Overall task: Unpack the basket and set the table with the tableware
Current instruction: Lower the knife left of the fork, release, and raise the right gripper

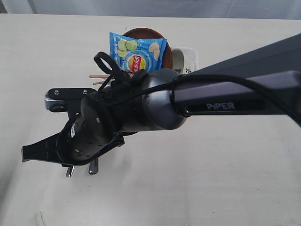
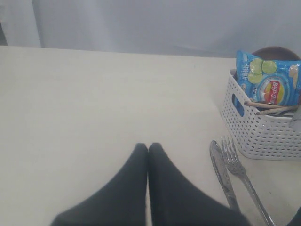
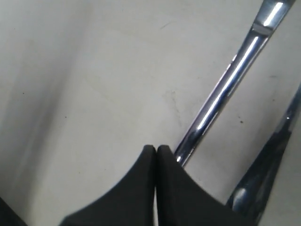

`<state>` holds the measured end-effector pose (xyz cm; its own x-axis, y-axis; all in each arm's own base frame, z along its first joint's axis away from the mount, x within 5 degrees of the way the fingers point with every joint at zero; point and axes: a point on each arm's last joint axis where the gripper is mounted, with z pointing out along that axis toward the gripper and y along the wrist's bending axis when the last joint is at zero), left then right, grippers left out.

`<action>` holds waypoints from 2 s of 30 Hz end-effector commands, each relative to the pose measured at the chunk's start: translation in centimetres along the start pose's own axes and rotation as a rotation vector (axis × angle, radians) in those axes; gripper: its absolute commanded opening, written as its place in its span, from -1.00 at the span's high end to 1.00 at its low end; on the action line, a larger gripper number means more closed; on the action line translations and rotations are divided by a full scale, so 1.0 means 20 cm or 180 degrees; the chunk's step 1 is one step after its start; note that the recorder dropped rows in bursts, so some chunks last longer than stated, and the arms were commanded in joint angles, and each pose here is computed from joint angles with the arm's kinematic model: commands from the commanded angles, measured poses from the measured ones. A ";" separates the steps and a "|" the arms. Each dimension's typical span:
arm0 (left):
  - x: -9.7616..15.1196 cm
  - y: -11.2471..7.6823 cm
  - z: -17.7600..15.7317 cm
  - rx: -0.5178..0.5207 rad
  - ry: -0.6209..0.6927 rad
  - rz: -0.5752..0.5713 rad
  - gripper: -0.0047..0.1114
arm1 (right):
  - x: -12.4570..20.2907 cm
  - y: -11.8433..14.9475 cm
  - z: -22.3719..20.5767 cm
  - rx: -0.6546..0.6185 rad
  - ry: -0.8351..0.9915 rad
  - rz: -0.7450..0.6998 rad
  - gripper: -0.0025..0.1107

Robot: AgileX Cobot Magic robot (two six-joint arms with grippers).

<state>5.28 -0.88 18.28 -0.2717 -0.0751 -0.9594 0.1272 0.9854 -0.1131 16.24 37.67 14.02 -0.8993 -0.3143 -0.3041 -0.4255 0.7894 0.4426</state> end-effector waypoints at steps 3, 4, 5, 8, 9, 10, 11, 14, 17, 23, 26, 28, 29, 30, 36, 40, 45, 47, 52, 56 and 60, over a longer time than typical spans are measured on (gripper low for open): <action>0.00 0.00 0.00 0.0014 -0.0005 0.0016 0.92 | 0.06 0.04 0.05 -0.0006 0.0049 -0.0175 0.96; 0.00 0.00 0.00 0.0014 -0.0005 0.0016 0.92 | 0.07 0.05 0.06 -0.0016 0.0044 -0.0188 0.96; 0.00 0.00 0.00 0.0014 -0.0005 0.0016 0.92 | 0.07 0.05 0.06 -0.0029 0.0024 -0.0172 0.96; 0.00 0.00 0.00 0.0014 -0.0005 0.0016 0.92 | 0.07 0.05 0.06 -0.0052 0.0000 -0.0159 0.96; 0.00 0.00 0.00 0.0014 -0.0005 0.0016 0.92 | 0.07 0.05 0.06 -0.0052 0.0000 -0.0159 0.96; 0.00 0.00 0.00 0.0014 -0.0005 0.0016 0.92 | 0.07 0.05 0.06 -0.0055 -0.0007 -0.0159 0.96; 0.00 0.00 0.00 0.0014 -0.0005 0.0016 0.92 | 0.07 0.05 0.06 -0.0054 -0.0017 -0.0141 0.96; 0.00 0.00 0.00 0.0014 -0.0005 0.0016 0.92 | 0.06 0.05 0.09 -0.0063 -0.0047 -0.0092 0.96; 0.00 0.00 0.00 0.0014 -0.0005 0.0016 0.92 | 0.06 0.05 0.12 -0.0048 -0.0003 -0.0063 0.96; 0.00 0.00 0.00 0.0014 -0.0005 0.0016 0.92 | 0.02 0.10 0.13 -0.0076 0.0047 -0.0099 0.96; 0.00 0.00 0.00 0.0014 -0.0005 0.0016 0.92 | 0.02 0.09 0.13 -0.0060 0.0071 -0.0094 0.96; 0.00 0.00 0.00 0.0014 -0.0005 0.0016 0.92 | 0.01 0.08 0.13 -0.0037 0.0079 -0.0103 0.96; 0.00 0.00 0.00 0.0014 -0.0005 0.0016 0.92 | 0.01 0.08 0.13 -0.0032 0.0078 -0.0097 0.96; 0.00 0.00 0.00 0.0014 -0.0005 0.0016 0.92 | 0.01 0.07 0.13 -0.0016 0.0095 -0.0072 0.96; 0.00 0.00 0.00 0.0014 -0.0005 0.0016 0.92 | 0.02 0.04 0.17 0.0111 0.0160 -0.0088 0.96; 0.00 0.00 0.00 0.0014 -0.0005 0.0016 0.92 | 0.04 0.02 0.20 0.0175 0.0244 -0.0053 0.96; 0.00 0.00 0.00 0.0014 -0.0005 0.0016 0.92 | 0.04 0.01 0.20 0.0199 0.0257 -0.0059 0.96; 0.00 0.00 0.00 0.0014 -0.0005 0.0016 0.92 | 0.04 0.01 0.20 0.0199 0.0257 -0.0059 0.96; 0.00 0.00 0.00 0.0014 -0.0005 0.0016 0.92 | 0.04 0.01 0.20 0.0220 0.0255 -0.0027 0.96; 0.00 0.00 0.00 0.0014 -0.0005 0.0016 0.92 | 0.05 0.00 0.20 0.0285 0.0272 -0.0025 0.96; 0.00 0.00 0.00 0.0014 -0.0005 0.0016 0.92 | 0.05 -0.02 0.20 0.0385 0.0279 -0.0033 0.96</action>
<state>5.28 -0.88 18.28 -0.2717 -0.0751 -0.9594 0.1272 0.9854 -0.1131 15.86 39.87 11.17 -0.9052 -0.3341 -0.2626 -0.4165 0.8205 0.3915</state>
